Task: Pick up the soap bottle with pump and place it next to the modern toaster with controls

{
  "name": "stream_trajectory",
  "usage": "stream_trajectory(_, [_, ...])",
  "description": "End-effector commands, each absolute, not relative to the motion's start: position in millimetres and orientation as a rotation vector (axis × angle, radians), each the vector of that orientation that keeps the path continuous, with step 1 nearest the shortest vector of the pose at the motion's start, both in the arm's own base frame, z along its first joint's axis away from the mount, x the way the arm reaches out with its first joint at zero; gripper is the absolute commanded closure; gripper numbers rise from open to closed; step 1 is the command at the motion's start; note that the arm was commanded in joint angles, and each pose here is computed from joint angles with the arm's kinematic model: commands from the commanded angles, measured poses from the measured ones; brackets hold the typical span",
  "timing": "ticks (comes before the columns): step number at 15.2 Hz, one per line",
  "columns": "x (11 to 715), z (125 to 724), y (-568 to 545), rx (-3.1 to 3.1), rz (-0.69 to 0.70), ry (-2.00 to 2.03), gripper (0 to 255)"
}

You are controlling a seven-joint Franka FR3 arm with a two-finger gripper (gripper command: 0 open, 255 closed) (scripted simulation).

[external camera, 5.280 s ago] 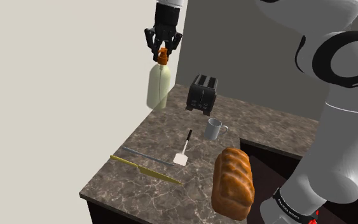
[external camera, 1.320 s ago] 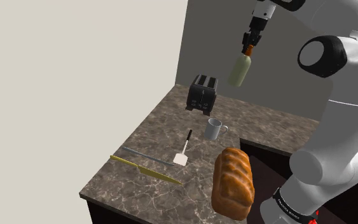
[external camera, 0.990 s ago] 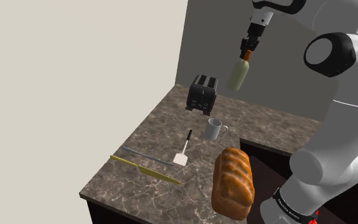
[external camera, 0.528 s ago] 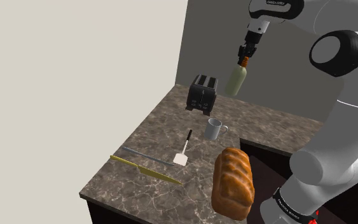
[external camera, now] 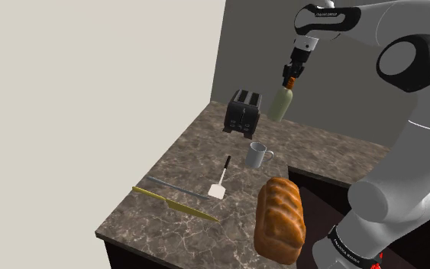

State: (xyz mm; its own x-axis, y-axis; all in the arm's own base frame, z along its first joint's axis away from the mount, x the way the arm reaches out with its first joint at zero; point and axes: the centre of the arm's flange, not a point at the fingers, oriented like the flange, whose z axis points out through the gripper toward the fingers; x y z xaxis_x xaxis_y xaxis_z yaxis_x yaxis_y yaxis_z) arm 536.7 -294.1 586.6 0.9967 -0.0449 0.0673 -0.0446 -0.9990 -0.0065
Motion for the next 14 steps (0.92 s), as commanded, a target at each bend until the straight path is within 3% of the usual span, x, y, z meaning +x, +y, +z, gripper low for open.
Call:
stream_trajectory(1, [536.6, 576.3, -294.1, -3.135, -0.107, 0.07, 255])
stream_trajectory(14, [536.6, 507.6, -294.1, -3.135, -0.107, 0.07, 255])
